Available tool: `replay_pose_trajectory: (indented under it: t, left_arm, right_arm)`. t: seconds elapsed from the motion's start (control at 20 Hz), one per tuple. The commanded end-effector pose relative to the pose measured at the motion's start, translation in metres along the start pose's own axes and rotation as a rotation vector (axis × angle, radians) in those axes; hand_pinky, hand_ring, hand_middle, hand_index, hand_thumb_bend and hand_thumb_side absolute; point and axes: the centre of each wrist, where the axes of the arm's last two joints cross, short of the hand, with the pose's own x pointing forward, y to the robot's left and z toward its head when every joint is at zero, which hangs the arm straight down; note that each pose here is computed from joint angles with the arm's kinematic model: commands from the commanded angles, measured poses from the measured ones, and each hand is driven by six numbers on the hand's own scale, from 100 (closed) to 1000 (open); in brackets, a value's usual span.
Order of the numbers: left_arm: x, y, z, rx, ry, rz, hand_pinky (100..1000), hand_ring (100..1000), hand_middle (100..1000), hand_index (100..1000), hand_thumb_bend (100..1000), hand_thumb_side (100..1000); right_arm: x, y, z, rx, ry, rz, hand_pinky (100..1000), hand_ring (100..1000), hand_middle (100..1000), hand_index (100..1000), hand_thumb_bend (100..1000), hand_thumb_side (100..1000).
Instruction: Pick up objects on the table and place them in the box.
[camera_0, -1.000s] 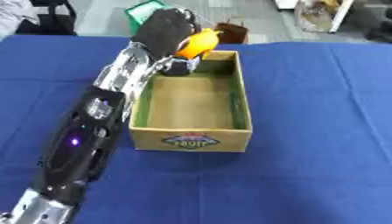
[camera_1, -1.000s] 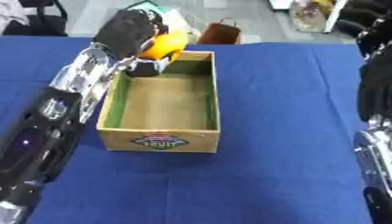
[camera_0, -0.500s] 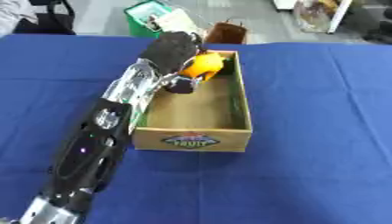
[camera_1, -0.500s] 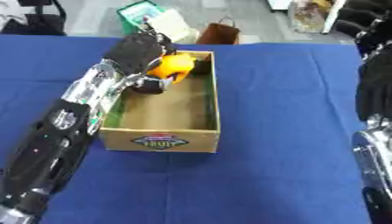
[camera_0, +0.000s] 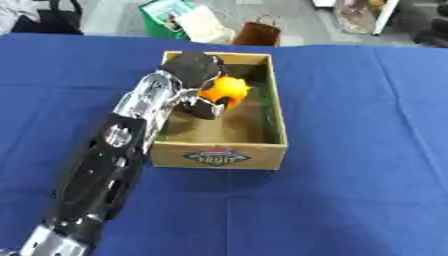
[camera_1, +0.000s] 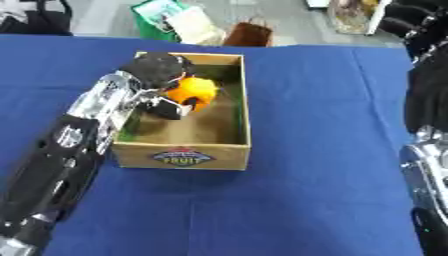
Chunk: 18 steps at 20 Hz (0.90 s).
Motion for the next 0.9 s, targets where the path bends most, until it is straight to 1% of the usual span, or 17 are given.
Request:
replay_pose_trajectory:
  t: [0.05, 0.1, 0.15, 0.2, 0.25, 0.3, 0.35, 0.5, 0.55, 0.6, 0.65, 0.7, 0.75, 0.8, 0.85, 0.9]
  left_arm:
    - [-0.008, 0.017, 0.005, 0.024, 0.037, -0.056, 593, 700, 734, 879, 565, 751]
    - [-0.008, 0.018, 0.005, 0.026, 0.045, -0.065, 598, 705, 739, 883, 609, 773]
    - [-0.008, 0.018, 0.005, 0.027, 0.056, -0.078, 607, 717, 753, 889, 725, 814]
    - [-0.009, 0.019, 0.006, 0.031, 0.066, -0.093, 613, 722, 759, 893, 804, 853]
    - [-0.009, 0.020, 0.007, 0.039, 0.078, -0.106, 616, 725, 762, 894, 849, 877]
    - [-0.009, 0.020, 0.007, 0.047, 0.088, -0.115, 617, 725, 762, 894, 857, 882]
    - [-0.009, 0.021, 0.008, 0.056, 0.098, -0.123, 622, 730, 767, 895, 889, 899]
    - [-0.011, 0.022, 0.009, 0.085, 0.130, -0.127, 627, 733, 769, 893, 889, 911]
    - [-0.011, 0.022, 0.009, 0.098, 0.137, -0.123, 622, 728, 761, 882, 833, 893]
    - [-0.012, 0.023, 0.010, 0.118, 0.145, -0.116, 620, 725, 757, 877, 808, 888]
    - [-0.013, 0.025, 0.012, 0.144, 0.154, -0.108, 612, 716, 745, 863, 712, 877]
    - [-0.015, 0.028, 0.014, 0.187, 0.170, -0.094, 604, 706, 730, 854, 592, 875]
    - [-0.017, 0.030, 0.016, 0.231, 0.183, -0.078, 593, 690, 711, 846, 434, 842]
    - [-0.019, 0.035, 0.021, 0.299, 0.201, -0.049, 590, 682, 699, 835, 377, 824]
    - [-0.023, 0.040, 0.026, 0.372, 0.218, -0.012, 586, 666, 670, 812, 282, 795]
    - [-0.027, 0.045, 0.032, 0.455, 0.235, 0.039, 586, 658, 656, 806, 218, 783]
  right_arm:
    - [0.005, -0.003, -0.003, -0.003, -0.024, 0.009, 757, 738, 679, 789, 100, 1000]
    - [0.005, -0.003, -0.003, -0.003, -0.024, 0.010, 757, 738, 679, 789, 100, 1000]
    - [0.005, -0.003, -0.003, -0.004, -0.023, 0.011, 757, 739, 679, 789, 100, 1000]
    - [0.005, -0.003, -0.003, -0.005, -0.022, 0.012, 757, 739, 679, 789, 100, 1000]
    - [0.005, -0.003, -0.003, -0.006, -0.021, 0.013, 757, 739, 679, 789, 100, 1000]
    - [0.005, -0.003, -0.002, -0.007, -0.020, 0.014, 757, 739, 679, 789, 100, 1000]
    - [0.005, -0.003, -0.002, -0.007, -0.020, 0.014, 757, 739, 679, 789, 100, 1000]
    - [0.005, -0.004, -0.002, -0.009, -0.021, 0.016, 757, 739, 679, 789, 100, 1000]
    - [0.005, -0.004, -0.002, -0.009, -0.021, 0.016, 757, 739, 679, 789, 100, 1000]
    - [0.005, -0.004, -0.002, -0.009, -0.021, 0.016, 757, 739, 679, 789, 100, 1000]
    - [0.005, -0.004, -0.002, -0.009, -0.021, 0.016, 757, 739, 679, 789, 100, 1000]
    - [0.005, -0.004, -0.002, -0.010, -0.021, 0.016, 757, 739, 679, 789, 100, 1000]
    - [0.005, -0.004, -0.002, -0.011, -0.021, 0.016, 757, 739, 679, 789, 100, 1000]
    - [0.005, -0.004, -0.002, -0.012, -0.022, 0.017, 757, 739, 679, 789, 100, 1000]
    - [0.005, -0.005, -0.002, -0.014, -0.022, 0.019, 757, 739, 679, 789, 100, 1000]
    - [0.005, -0.005, -0.002, -0.015, -0.024, 0.020, 756, 739, 679, 789, 100, 1000]
